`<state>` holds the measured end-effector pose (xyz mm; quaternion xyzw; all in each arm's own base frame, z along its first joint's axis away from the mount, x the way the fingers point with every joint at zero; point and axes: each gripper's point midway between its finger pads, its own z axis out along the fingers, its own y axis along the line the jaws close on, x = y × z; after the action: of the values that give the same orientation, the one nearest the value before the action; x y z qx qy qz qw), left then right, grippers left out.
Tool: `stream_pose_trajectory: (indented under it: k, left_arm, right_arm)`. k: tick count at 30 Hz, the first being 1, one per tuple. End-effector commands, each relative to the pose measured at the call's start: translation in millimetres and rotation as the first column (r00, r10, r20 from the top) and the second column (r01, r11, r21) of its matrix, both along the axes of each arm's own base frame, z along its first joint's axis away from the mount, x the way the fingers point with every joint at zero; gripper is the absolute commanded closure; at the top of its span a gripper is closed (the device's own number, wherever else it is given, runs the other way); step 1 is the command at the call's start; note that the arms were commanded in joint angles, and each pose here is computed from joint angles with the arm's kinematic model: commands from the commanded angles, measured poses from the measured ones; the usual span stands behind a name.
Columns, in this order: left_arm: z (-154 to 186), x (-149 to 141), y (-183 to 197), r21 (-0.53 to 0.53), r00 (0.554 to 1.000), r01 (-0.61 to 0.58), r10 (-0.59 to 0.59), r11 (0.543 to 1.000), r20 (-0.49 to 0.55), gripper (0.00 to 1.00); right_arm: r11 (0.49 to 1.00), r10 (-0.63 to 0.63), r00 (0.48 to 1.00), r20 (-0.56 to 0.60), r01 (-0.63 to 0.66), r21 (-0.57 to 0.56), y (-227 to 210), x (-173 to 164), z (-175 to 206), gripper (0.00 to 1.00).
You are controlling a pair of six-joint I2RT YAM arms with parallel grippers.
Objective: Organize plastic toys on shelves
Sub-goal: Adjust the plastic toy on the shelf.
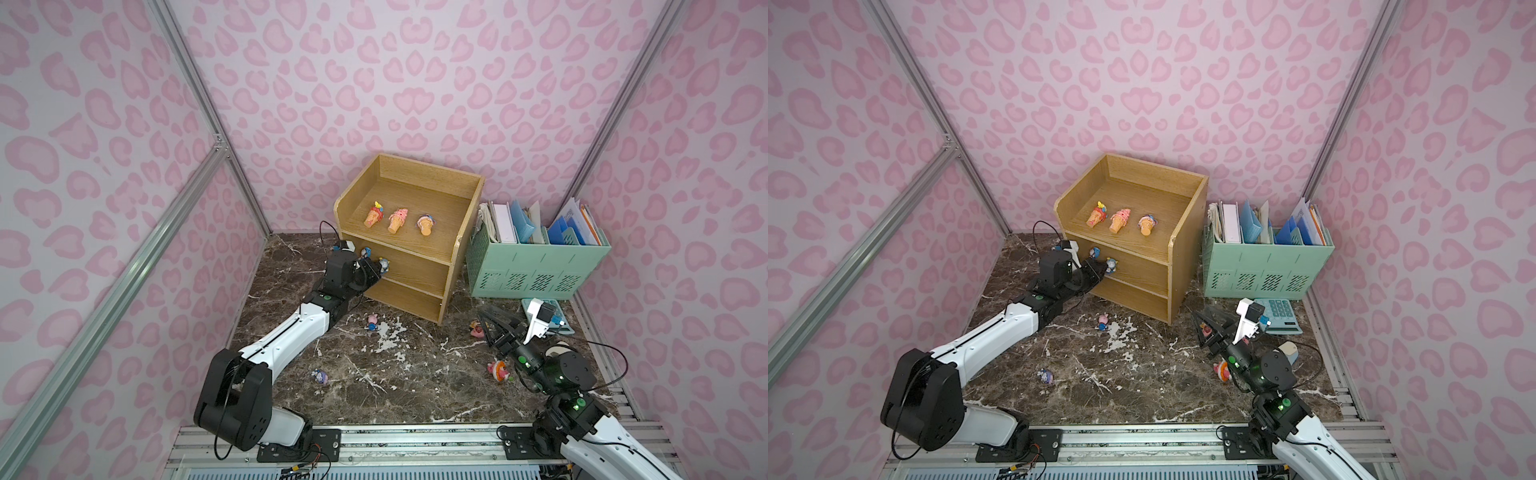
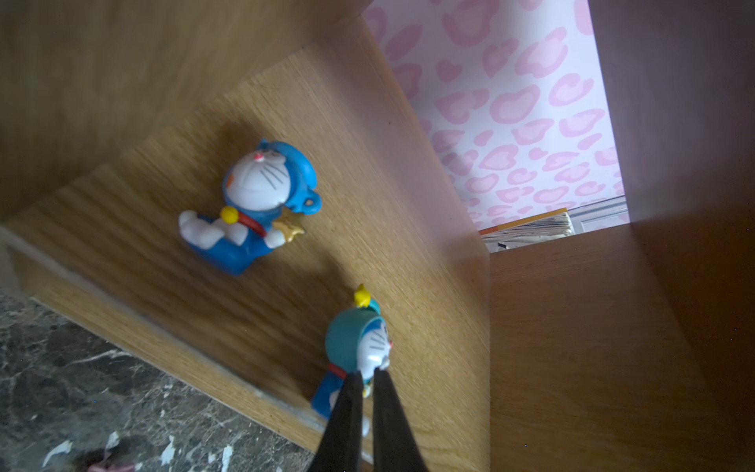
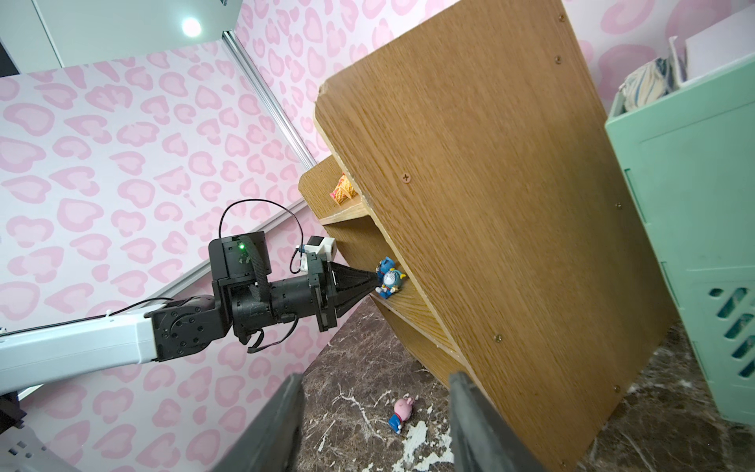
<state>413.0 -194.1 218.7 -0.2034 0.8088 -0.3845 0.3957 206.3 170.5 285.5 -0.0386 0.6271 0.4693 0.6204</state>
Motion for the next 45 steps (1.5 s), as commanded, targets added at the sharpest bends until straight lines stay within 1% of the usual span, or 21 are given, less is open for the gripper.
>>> stream_pose_trajectory:
  k: [1,11,20,22,26,30,31,32,35,37,38,39,41,43,45]
  left_arm:
    - [-5,2,4,0.022,1.000,-0.014,0.015,1.000,-0.007,0.88]
    - [-10,7,14,0.042,0.999,-0.041,0.042,0.998,-0.022,0.88]
    - [-4,8,20,0.058,0.999,-0.045,0.046,0.997,-0.012,0.88]
    - [0,5,19,0.058,0.999,-0.033,0.034,0.998,0.000,0.88]
    - [23,-7,20,0.068,0.998,-0.003,-0.002,0.998,0.068,0.87]
    - [34,-29,39,0.136,0.994,-0.035,0.021,0.990,0.108,0.84]
    - [32,-34,45,0.153,0.994,-0.047,0.030,0.987,0.108,0.82]
    - [30,-39,52,0.152,0.994,-0.060,0.044,0.987,0.105,0.78]
    - [18,-48,69,0.085,0.994,-0.085,0.078,0.993,0.075,0.75]
    - [12,-54,78,0.033,0.994,-0.096,0.094,0.995,0.061,0.73]
    - [8,-59,84,0.015,0.993,-0.109,0.108,0.994,0.051,0.69]
    - [5,-63,89,0.008,0.991,-0.124,0.123,0.992,0.048,0.65]
    - [0,-71,100,0.015,0.987,-0.156,0.155,0.988,0.048,0.52]
    - [-5,-79,111,0.033,0.981,-0.192,0.191,0.981,0.045,0.39]
    - [-11,-85,121,0.040,0.975,-0.222,0.221,0.974,0.039,0.30]
  right_arm:
    - [1.000,-0.002,1.000,0.022,0.002,0.006,-1,-1,8,0.41]
    - [1.000,-0.002,1.000,0.023,0.001,0.003,-1,-2,8,0.41]
    - [1.000,0.000,1.000,0.025,0.000,0.003,-1,-2,9,0.41]
    - [1.000,0.004,1.000,0.028,-0.004,-0.003,0,-2,9,0.41]
    - [0.999,0.039,0.998,0.056,-0.036,-0.037,7,-6,10,0.41]
    - [0.990,0.114,0.986,0.122,-0.103,-0.093,21,-14,13,0.39]
    - [0.986,0.131,0.982,0.139,-0.115,-0.120,25,-16,13,0.39]
    - [0.981,0.146,0.976,0.160,-0.122,-0.151,31,-18,13,0.38]
    - [0.954,0.177,0.956,0.233,-0.109,-0.280,54,-25,7,0.37]
    - [0.925,0.196,0.938,0.286,-0.080,-0.371,73,-31,4,0.36]
    - [0.905,0.201,0.931,0.306,-0.057,-0.422,84,-32,2,0.35]
    - [0.878,0.217,0.921,0.324,-0.039,-0.477,96,-34,-1,0.34]
    - [0.837,0.237,0.914,0.329,-0.020,-0.547,117,-28,-7,0.33]
    - [0.808,0.232,0.913,0.335,0.011,-0.590,133,-15,-11,0.33]
    - [0.776,0.211,0.912,0.352,0.063,-0.628,150,4,-13,0.30]
